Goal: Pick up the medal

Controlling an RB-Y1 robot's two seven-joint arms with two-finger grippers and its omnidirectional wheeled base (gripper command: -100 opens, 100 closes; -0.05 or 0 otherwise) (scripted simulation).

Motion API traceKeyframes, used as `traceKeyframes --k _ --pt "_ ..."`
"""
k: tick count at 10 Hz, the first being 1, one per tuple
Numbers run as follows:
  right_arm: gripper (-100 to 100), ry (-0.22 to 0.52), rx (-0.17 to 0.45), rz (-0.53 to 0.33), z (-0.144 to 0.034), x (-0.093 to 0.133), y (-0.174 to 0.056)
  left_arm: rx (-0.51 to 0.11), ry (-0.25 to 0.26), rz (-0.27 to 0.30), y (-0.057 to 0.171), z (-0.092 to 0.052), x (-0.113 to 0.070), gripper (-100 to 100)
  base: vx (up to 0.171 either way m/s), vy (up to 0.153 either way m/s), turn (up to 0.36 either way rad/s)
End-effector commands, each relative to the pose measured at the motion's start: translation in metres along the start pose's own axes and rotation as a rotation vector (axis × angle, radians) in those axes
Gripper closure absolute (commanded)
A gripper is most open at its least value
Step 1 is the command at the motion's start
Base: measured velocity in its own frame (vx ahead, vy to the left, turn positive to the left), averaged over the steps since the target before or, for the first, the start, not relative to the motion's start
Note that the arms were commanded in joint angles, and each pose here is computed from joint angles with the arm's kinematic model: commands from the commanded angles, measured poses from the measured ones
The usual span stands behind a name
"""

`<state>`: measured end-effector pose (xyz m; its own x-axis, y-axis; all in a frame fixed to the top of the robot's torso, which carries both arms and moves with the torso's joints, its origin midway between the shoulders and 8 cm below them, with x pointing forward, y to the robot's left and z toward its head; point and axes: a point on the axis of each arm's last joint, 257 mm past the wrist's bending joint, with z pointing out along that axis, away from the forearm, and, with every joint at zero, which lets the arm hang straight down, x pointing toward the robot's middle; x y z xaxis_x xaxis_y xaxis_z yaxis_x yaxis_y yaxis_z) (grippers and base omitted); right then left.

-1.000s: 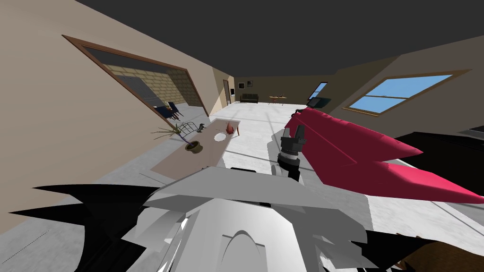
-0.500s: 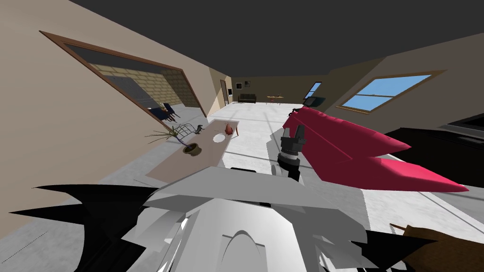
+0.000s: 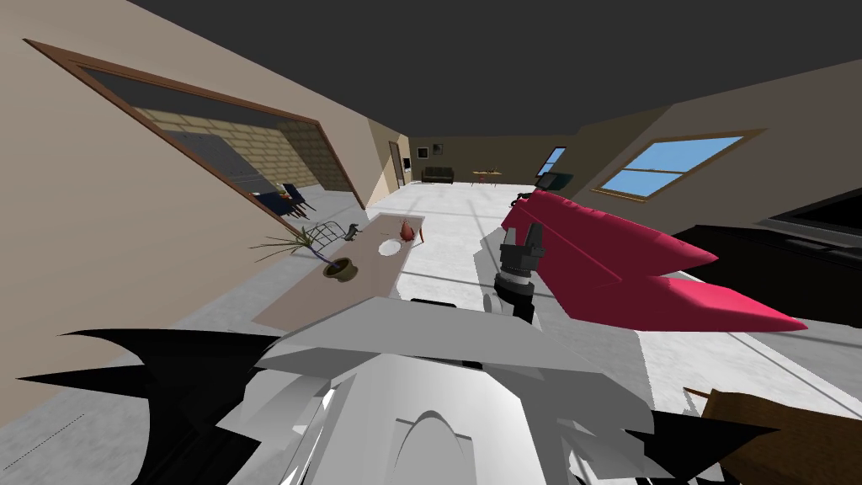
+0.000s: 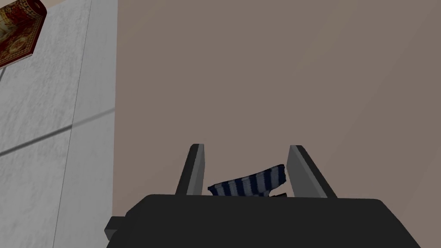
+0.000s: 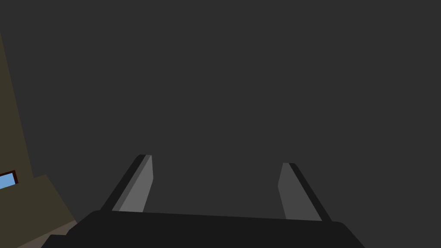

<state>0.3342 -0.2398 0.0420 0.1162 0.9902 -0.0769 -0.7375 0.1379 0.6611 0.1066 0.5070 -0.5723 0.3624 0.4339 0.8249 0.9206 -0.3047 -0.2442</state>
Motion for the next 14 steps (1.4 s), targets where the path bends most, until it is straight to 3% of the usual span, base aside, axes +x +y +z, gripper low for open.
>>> traceKeyframes --k 1,4,5,6,8,13,14 --pt "0 0.0 0.0 0.0 0.0 0.0 0.0 0.0 0.0 0.0 0.0 0.0 0.0 100 0.0 0.0 0.0" --pt "0 0.0 0.0 0.0 0.0 0.0 0.0 0.0 0.001 -0.002 0.0 0.0 0.001 100 0.0 0.0 0.0" --pt "0 0.0 0.0 0.0 0.0 0.0 0.0 0.0 0.001 -0.002 0.0 0.0 0.001 0 0.0 0.0 0.0" --pt "0 0.0 0.0 0.0 0.0 0.0 0.0 -0.01 -0.001 0.004 0.008 0.001 0.004 100 -0.02 -0.039 0.092" --pt "0 0.0 0.0 0.0 0.0 0.0 0.0 -0.031 0.004 0.018 0.023 0.005 0.015 100 -0.036 -0.088 0.137" --pt "0 0.0 0.0 0.0 0.0 0.0 0.0 -0.047 0.009 0.027 0.034 0.009 0.025 100 -0.02 -0.05 0.053" --pt "0 0.0 0.0 0.0 0.0 0.0 0.0 -0.049 0.008 0.029 0.035 0.009 0.025 0 0.0 0.0 0.0"
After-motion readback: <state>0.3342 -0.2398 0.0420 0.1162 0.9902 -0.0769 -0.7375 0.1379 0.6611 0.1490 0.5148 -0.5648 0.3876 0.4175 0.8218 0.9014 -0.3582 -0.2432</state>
